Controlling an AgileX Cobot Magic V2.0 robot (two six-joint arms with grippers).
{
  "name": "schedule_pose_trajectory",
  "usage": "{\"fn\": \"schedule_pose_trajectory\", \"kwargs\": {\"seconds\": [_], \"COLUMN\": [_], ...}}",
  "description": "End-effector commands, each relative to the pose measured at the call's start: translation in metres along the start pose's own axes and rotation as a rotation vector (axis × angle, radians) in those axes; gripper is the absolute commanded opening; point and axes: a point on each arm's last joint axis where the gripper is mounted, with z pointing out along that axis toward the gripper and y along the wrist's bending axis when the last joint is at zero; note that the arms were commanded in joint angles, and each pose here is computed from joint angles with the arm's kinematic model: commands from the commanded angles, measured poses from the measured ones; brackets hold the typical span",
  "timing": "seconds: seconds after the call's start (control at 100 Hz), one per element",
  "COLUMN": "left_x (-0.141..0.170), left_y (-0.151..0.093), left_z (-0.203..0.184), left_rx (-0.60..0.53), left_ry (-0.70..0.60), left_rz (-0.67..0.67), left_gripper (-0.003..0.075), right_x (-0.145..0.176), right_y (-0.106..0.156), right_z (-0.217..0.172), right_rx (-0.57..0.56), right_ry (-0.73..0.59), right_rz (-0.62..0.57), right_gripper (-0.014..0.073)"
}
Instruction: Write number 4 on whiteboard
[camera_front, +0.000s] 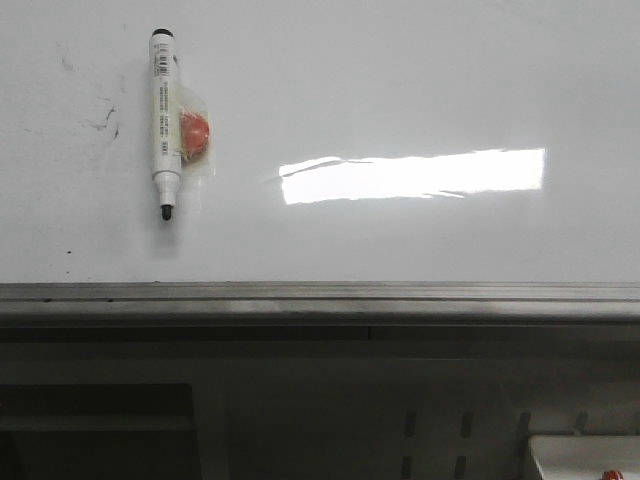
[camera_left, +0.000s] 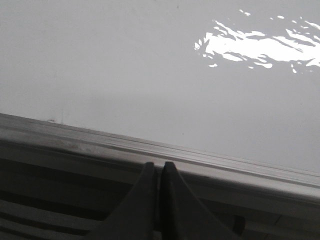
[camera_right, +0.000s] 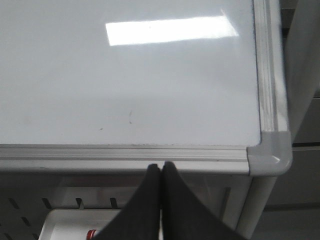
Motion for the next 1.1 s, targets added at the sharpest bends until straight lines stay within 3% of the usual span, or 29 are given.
{"fn": "schedule_pose_trajectory", "kwargs": {"seconds": [0.0, 0.83, 1.09], "left_x": [0.0073, 0.0073, 0.0051], "left_y": [0.0006, 0.0006, 0.0013], "left_z": [0.0021, 0.0021, 0.0020], "left_rx": [0.006, 0.006, -0.003], "left_ry": [-0.022, -0.022, -0.046], "left_rz": [-0.008, -0.008, 0.033], "left_gripper": [-0.0020, -0.0020, -0.0020], "right_x": [0.0054, 0.0054, 0.0005], "right_y": [-0.0002, -0.0002, -0.0002], "right_z": [0.0012, 0.0012, 0.0010], "right_rx": [0.005, 0.006, 0.006], "right_ry": [-0.007, -0.007, -0.060], "right_rz": [0.001, 0.000, -0.001], "right_gripper": [-0.0064, -0.0064, -0.0064]}}
